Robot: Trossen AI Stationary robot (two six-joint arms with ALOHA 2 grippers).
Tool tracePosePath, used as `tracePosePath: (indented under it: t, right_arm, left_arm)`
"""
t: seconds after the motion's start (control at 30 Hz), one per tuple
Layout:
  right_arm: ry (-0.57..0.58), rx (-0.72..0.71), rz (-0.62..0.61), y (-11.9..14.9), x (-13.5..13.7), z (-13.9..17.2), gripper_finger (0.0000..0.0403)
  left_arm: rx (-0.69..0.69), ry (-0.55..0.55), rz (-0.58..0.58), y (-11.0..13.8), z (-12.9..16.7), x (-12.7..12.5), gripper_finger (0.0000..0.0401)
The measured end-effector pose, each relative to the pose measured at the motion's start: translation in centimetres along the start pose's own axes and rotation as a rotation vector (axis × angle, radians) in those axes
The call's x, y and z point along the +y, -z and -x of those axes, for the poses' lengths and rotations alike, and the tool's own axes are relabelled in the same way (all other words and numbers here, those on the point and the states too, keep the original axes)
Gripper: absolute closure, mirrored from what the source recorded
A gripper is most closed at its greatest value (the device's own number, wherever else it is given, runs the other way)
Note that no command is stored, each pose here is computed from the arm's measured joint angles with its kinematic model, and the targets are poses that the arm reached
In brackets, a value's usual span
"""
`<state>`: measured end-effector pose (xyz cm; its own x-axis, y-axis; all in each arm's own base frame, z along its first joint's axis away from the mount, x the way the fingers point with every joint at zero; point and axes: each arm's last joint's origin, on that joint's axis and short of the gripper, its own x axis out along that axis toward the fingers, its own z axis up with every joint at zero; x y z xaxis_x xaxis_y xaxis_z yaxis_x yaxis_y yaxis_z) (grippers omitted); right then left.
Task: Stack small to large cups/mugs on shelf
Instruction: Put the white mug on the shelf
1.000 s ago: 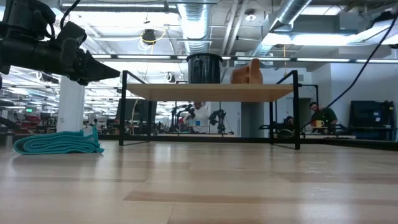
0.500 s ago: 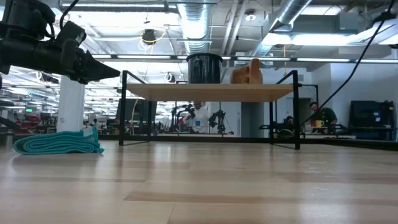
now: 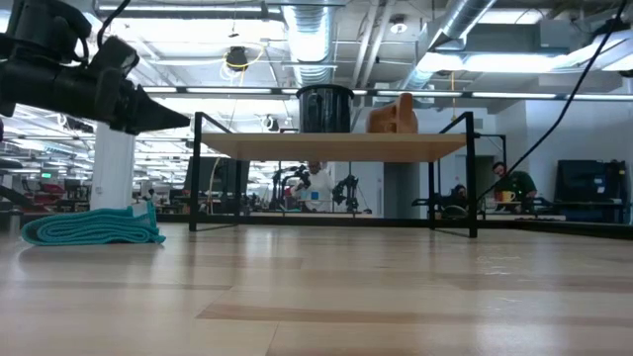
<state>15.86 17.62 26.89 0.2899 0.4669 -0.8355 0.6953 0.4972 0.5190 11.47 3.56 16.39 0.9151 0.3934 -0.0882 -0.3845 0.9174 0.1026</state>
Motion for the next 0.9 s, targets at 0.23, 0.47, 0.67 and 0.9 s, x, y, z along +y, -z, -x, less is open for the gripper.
tracePosePath:
  t: [0.23, 0.47, 0.67, 0.9]
  right_arm:
    - [-0.006, 0.019, -0.055, 0.6, 0.0, 0.0, 0.0154]
    - [0.124, 0.006, -0.196, 1.5, -1.4, -0.1, 0.0154]
    - [0.239, 0.010, -0.254, 2.6, -1.8, -2.1, 0.0154]
    - [0.286, 0.015, -0.303, 3.4, -1.5, -5.2, 0.0154]
  left_arm:
    - [0.024, 0.001, -0.004, 0.2, 0.0, 0.0, 0.0401]
    - [0.021, 0.001, -0.001, 0.1, 0.0, 0.0, 0.0401]
    - [0.020, 0.001, 0.004, 0.1, 0.0, 0.0, 0.0401]
    - [0.015, 0.000, -0.001, 0.0, 0.0, 0.0, 0.0401]
